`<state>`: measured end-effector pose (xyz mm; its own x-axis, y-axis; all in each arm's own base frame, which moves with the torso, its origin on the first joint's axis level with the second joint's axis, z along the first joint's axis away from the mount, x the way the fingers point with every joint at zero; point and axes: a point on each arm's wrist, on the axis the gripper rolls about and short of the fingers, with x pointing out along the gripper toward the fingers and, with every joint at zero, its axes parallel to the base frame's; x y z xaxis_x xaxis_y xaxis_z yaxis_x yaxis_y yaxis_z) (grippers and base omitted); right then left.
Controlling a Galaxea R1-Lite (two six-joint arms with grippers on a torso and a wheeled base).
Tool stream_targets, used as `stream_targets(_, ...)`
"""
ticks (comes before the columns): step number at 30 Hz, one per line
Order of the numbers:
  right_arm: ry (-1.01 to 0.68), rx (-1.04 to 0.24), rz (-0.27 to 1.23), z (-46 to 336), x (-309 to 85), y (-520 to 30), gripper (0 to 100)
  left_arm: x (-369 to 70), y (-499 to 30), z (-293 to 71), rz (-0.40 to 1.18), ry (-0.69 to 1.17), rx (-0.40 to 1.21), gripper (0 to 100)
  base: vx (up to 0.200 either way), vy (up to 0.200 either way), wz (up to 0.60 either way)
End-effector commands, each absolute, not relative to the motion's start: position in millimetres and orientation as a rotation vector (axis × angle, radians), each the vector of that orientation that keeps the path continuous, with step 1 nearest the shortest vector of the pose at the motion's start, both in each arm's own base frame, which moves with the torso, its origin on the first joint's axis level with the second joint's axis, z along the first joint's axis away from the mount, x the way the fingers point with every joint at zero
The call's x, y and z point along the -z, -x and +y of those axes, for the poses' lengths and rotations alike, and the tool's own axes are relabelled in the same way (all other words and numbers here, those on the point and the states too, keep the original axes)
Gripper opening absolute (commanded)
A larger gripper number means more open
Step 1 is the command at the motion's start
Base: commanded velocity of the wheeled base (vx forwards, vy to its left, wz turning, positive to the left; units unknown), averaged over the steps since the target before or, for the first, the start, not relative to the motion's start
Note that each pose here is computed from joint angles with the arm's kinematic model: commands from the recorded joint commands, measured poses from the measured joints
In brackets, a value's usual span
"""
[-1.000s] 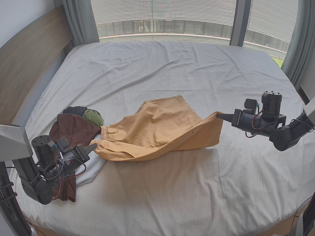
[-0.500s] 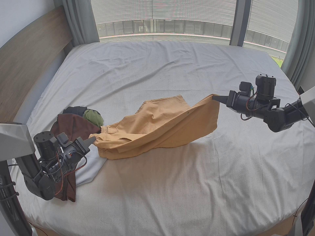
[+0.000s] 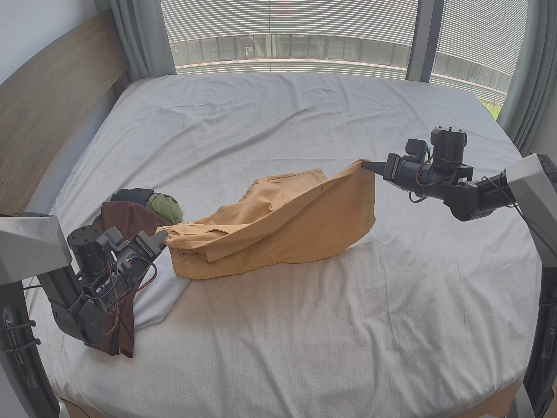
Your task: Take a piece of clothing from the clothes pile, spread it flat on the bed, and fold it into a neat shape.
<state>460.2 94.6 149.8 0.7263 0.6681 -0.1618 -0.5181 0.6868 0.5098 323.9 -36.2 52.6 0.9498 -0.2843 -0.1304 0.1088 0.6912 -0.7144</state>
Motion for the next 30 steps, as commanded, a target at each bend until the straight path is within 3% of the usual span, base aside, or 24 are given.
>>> stream_targets(1, -0.456, -0.688, 0.368, 105, -127, -482, 0, -43, -333, -35, 0.241, 0.782, 0.2, 0, 0.0, 0.0, 0.0)
stream_targets(30, -0.481, -0.689, 0.271, 112, -117, -526, 0, -42, -360, -33, 0.171, 0.822, 0.185, 0, 0.0, 0.0, 0.0)
